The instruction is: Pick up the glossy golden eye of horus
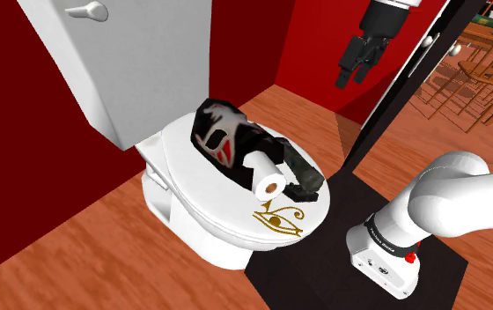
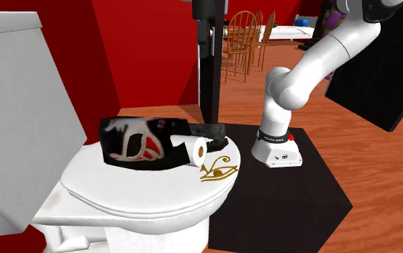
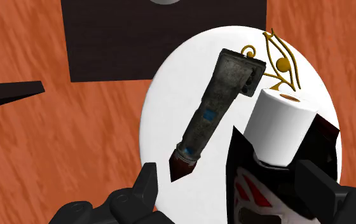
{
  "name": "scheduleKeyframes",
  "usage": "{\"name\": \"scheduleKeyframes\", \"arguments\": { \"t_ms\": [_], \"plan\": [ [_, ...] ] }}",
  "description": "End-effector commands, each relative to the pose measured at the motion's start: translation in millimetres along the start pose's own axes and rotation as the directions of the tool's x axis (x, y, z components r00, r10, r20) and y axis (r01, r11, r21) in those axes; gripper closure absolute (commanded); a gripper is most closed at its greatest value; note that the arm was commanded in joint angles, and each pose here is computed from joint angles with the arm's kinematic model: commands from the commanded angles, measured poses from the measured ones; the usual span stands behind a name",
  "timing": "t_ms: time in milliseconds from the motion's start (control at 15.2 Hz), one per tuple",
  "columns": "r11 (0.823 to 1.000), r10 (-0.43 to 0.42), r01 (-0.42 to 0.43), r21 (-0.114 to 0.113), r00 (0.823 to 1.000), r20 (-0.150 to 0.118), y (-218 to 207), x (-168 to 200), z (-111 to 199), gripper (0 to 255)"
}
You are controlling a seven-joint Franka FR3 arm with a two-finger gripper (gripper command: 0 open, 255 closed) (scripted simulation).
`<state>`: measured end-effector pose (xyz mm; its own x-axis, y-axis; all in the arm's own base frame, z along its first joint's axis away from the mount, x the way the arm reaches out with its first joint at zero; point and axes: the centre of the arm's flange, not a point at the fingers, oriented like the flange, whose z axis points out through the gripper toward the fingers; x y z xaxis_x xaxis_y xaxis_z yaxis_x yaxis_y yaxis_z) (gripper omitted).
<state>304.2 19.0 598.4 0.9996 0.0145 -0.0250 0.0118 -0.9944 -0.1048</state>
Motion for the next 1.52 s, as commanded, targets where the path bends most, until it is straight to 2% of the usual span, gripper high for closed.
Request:
{"name": "scheduleKeyframes", "arguments": {
  "t_ms": [0,726,1452],
  "plan": [
    [1.000,0.000,0.000,0.000,1.000,0.000,0.0,0.0,0.0,0],
    [0.994,-0.093,0.093,-0.051,0.996,-0.003,-84.9,-23.0,121.3,0],
    [0.977,-0.186,0.185,-0.102,0.983,-0.002,-161.0,-52.8,246.8,0]
  ]
}}
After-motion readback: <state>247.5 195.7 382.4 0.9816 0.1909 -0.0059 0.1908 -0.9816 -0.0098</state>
